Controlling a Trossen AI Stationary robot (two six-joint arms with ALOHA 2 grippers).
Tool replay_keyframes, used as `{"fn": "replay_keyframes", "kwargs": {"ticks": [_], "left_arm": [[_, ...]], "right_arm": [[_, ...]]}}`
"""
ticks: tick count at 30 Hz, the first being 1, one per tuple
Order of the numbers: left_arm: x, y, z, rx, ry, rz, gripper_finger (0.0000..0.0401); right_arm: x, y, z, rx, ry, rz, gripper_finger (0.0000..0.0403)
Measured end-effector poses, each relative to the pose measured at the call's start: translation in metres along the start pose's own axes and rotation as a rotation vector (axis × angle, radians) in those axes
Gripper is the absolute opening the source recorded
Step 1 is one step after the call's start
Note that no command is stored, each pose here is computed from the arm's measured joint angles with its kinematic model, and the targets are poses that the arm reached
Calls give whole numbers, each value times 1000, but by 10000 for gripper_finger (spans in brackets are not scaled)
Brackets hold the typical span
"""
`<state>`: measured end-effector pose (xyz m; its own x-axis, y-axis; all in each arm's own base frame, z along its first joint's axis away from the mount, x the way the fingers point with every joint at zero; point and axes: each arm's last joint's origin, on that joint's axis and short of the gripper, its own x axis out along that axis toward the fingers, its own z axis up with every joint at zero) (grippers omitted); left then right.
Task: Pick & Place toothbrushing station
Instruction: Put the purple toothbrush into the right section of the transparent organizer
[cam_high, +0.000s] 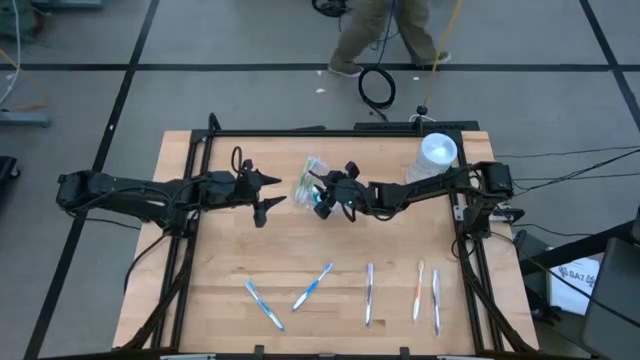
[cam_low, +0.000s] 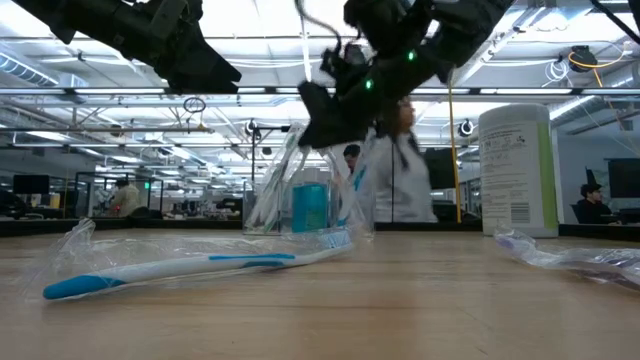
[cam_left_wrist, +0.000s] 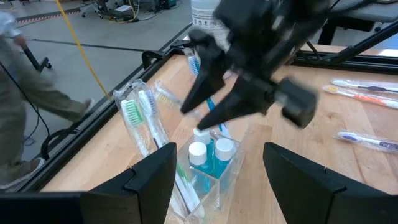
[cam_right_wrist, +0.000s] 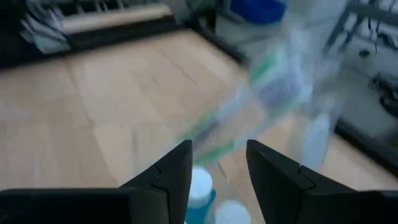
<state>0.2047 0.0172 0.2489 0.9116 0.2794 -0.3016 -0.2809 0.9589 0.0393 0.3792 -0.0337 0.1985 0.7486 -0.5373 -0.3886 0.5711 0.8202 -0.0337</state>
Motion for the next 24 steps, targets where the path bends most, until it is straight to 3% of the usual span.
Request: {"fn": "replay_keyframes", "kwargs": {"ticks": [7,11,14,19,24], "left_arm": [[0,0,0,0,1,0,248],[0,0,0,0,1,0,248],[0,0,0,0,1,0,248],[0,0,0,-2,1,0,248],[0,0,0,-2,1,-1,248]], "right_arm": [[-35,10,28,-8,-92,70,160],[-62,22,34,-38,-76,163,159],[-83,35,29,-62,-15,276,156],[-109,64,10,77,171,508,156],[-130,88,-22,126,373,525,155]]}}
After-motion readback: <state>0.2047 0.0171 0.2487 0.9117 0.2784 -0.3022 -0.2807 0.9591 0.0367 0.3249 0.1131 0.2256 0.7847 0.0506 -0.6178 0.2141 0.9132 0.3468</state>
